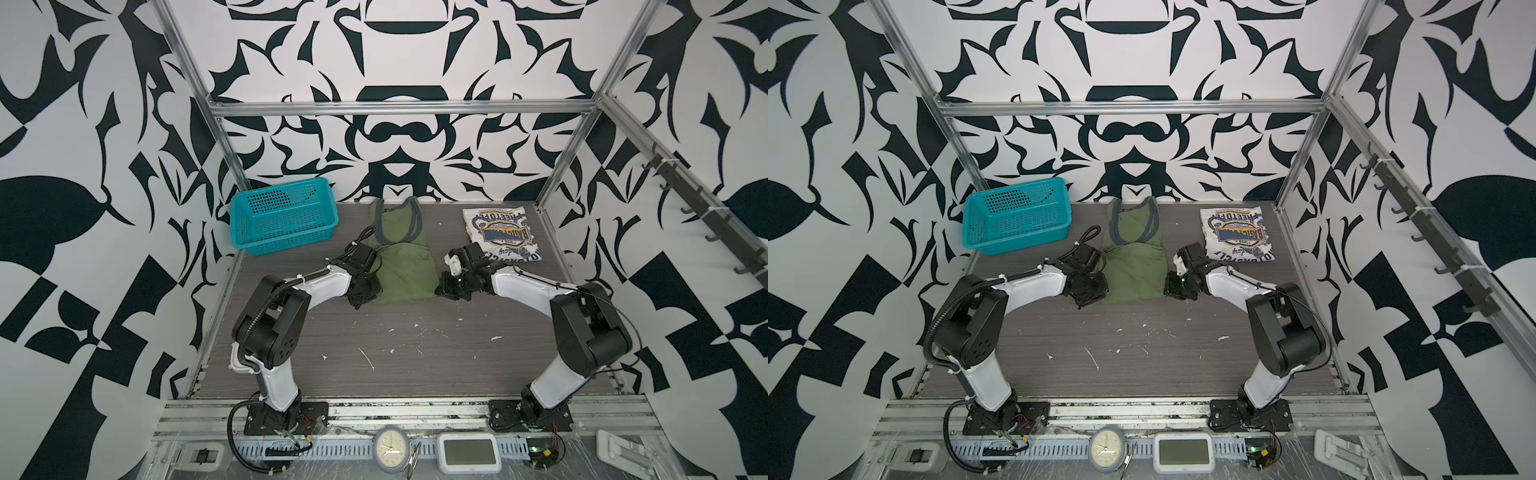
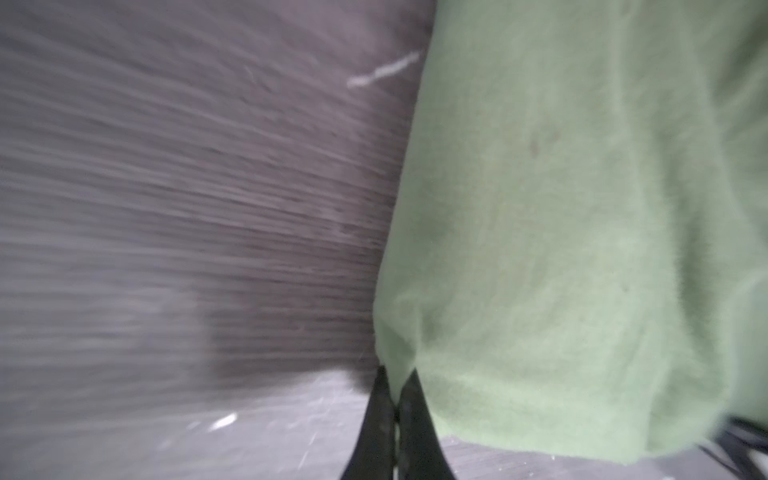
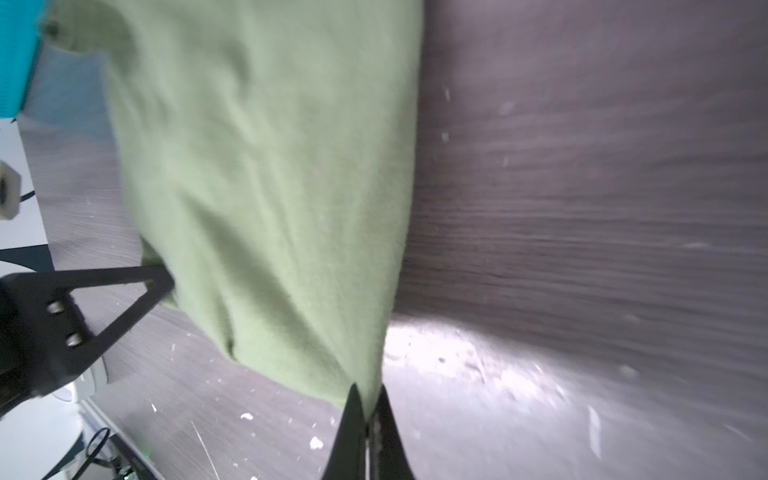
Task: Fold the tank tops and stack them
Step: 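Grasp the folded green shirt's near edge with both grippers, then fold the green shirt over again away from the robot with both grippers, then grasp the folded green shirt's edges with both grippers and lift it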
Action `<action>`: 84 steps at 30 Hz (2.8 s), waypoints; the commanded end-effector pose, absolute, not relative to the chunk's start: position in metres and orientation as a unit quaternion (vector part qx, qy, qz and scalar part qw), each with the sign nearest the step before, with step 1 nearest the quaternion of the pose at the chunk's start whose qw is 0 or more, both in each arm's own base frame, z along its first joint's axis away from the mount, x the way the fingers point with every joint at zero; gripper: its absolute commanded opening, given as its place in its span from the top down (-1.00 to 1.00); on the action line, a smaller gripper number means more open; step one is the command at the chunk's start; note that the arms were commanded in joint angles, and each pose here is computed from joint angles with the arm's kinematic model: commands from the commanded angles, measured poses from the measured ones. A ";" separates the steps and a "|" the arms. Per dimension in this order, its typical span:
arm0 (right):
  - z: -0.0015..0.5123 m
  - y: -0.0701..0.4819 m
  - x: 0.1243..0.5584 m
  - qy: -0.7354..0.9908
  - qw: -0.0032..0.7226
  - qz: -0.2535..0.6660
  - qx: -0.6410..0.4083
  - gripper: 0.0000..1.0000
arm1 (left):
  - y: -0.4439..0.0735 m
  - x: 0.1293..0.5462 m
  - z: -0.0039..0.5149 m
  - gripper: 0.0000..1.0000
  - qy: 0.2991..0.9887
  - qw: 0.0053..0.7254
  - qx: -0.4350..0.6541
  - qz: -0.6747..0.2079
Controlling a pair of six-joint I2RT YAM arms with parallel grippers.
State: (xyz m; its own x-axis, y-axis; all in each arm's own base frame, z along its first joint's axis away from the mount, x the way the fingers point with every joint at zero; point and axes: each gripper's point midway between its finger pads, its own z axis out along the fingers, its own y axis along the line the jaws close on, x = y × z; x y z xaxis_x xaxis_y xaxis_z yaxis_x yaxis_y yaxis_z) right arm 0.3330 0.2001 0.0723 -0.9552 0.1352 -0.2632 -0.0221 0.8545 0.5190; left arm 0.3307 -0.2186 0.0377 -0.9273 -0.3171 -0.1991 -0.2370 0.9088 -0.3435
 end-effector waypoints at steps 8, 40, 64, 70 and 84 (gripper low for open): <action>0.078 0.187 0.315 0.966 0.147 0.211 0.002 1.00 | -0.179 0.312 0.063 1.00 0.980 0.153 -0.107 -0.061; 0.184 0.190 0.342 0.931 0.225 0.283 0.047 1.00 | -0.244 0.373 0.178 0.96 0.951 0.249 -0.085 -0.164; 0.193 0.171 0.570 0.896 0.273 0.344 0.067 1.00 | -0.270 0.609 0.169 0.81 0.885 0.288 -0.121 -0.346; 0.164 0.162 0.605 0.895 0.267 0.346 0.089 0.59 | -0.281 0.642 0.147 0.09 0.867 0.309 -0.116 -0.373; 0.145 0.162 0.566 0.899 0.256 0.341 0.096 0.16 | -0.231 0.571 0.107 -0.51 0.934 0.236 -0.111 -0.243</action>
